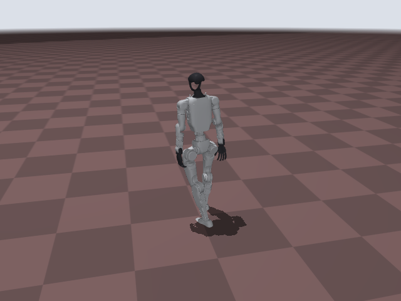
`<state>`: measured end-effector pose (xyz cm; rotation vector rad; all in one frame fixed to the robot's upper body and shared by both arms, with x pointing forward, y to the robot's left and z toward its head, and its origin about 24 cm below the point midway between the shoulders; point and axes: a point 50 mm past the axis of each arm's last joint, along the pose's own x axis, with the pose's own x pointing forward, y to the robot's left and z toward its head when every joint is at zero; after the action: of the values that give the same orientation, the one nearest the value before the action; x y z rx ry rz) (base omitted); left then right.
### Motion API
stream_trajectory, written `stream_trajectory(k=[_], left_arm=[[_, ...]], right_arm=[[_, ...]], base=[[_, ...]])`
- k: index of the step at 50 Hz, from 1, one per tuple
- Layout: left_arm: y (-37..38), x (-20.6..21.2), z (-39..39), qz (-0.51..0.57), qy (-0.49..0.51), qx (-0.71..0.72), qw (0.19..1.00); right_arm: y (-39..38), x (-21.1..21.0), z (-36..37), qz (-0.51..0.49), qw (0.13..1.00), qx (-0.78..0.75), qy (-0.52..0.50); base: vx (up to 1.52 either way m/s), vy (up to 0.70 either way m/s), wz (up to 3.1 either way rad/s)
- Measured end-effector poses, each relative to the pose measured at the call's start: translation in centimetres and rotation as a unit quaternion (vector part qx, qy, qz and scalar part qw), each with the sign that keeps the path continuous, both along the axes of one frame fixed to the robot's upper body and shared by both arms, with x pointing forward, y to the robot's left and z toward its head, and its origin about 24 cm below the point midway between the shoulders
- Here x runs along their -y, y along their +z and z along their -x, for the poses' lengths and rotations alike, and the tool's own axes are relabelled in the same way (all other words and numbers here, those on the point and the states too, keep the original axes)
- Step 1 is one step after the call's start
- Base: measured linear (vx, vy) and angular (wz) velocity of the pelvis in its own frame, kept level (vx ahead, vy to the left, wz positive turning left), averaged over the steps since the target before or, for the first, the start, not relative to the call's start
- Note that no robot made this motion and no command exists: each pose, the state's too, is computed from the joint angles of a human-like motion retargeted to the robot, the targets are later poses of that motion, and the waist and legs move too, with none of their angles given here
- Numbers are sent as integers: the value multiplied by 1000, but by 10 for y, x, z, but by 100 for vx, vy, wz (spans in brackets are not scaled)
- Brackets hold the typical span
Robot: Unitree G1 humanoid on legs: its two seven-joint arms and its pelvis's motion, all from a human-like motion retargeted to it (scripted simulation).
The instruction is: In place motions
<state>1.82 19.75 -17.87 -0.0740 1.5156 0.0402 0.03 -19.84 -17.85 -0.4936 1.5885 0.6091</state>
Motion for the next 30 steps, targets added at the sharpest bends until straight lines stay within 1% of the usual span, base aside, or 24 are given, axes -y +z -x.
stream_trajectory(k=[10, 20, 30], left_arm=[[1, -4, 14, -5, 21, -24, 999], [2, -1, 40, 6, 38, -62, 997], [1, 4, 35, 18, 46, -53, 997]], right_arm=[[-1, -5, 3, -4, 1000, -2, -18], [0, -3, 6, 1, 1000, -9, -2], [0, -1, 9, 7, 1000, -16, 9]], base=[[-3, -10, -32], [2, -4, -27], [3, 3, -3]])
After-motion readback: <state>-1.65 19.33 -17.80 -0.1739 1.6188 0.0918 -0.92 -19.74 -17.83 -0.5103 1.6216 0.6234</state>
